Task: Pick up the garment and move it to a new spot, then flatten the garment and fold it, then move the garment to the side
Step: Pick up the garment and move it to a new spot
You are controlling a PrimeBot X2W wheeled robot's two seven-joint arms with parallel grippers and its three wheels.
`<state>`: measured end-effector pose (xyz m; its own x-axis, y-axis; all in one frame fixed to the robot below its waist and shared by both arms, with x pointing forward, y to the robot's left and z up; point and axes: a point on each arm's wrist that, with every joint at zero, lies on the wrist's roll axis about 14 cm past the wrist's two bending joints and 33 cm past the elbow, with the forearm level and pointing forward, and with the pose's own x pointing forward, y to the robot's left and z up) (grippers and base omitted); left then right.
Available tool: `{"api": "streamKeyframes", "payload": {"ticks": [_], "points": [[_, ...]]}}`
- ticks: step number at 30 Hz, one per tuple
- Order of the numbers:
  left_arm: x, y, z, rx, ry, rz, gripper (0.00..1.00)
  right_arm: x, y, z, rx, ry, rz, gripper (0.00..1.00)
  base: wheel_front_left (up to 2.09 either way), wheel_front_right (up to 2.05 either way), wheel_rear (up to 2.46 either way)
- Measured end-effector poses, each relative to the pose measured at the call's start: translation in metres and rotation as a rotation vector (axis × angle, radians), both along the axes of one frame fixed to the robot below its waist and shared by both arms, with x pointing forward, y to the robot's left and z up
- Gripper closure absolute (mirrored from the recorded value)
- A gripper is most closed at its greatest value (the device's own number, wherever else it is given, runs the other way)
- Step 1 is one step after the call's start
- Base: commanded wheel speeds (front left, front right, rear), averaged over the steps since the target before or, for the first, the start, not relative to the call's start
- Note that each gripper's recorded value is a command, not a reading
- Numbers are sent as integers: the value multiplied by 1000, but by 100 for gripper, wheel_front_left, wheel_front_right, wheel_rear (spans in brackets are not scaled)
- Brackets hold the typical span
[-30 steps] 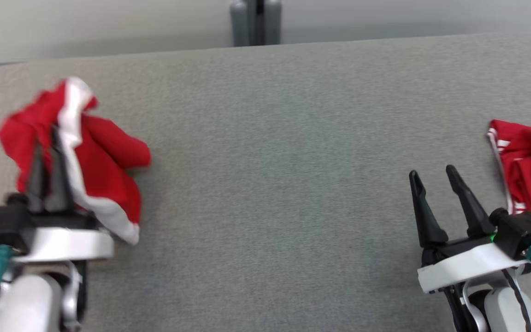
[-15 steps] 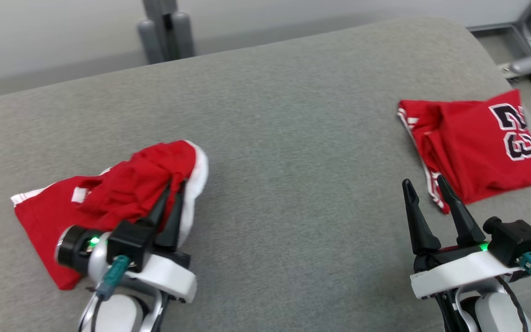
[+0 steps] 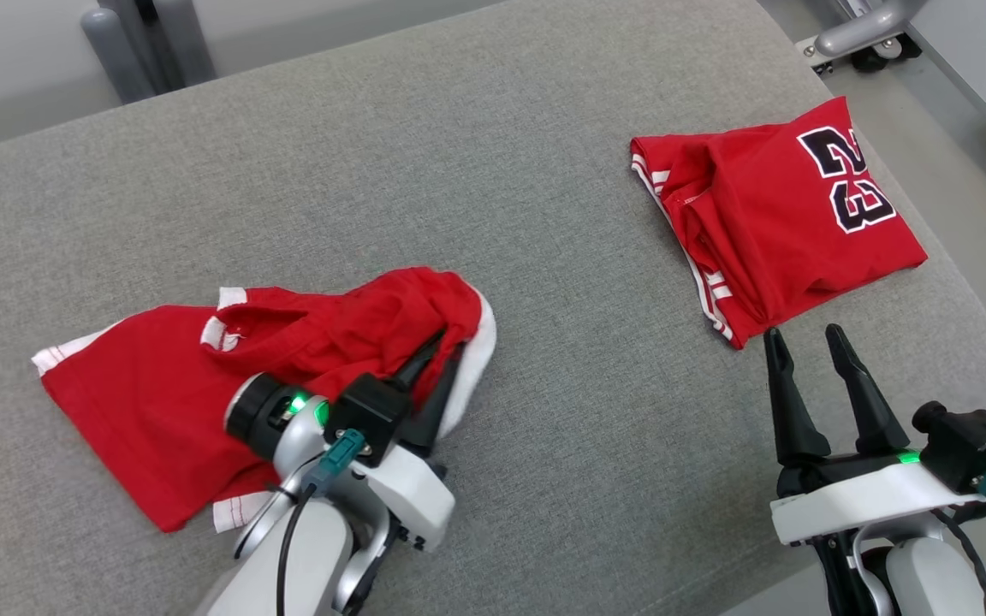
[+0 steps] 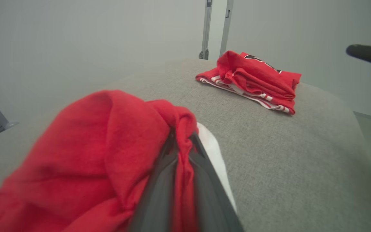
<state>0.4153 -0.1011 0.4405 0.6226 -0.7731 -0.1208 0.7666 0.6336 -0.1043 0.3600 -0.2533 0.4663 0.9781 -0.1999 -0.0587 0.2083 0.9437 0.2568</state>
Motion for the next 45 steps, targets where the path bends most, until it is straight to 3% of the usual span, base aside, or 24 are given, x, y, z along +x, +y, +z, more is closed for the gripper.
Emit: {"api": "streamKeyframes", "payload": {"ticks": [7,13,19,27,36,45], "points": [[-7,-8,34,-157,-29,-25,0,8,-3,4,-19,-20,-2,0,0,0,0],[23,39,74,-217,-159,156,0,29,7,21,-58,-77,43,0,0,0,0],[55,126,98,-177,-284,428,0,46,30,30,-72,-106,121,0,0,0,0],[49,217,108,-96,-352,666,0,57,63,44,-89,-132,222,0,0,0,0],[5,254,106,-32,-345,765,0,44,75,52,-97,-134,259,0,0,0,0],[-25,267,109,-38,-331,805,0,24,75,54,-99,-122,258,0,0,0,0]]}}
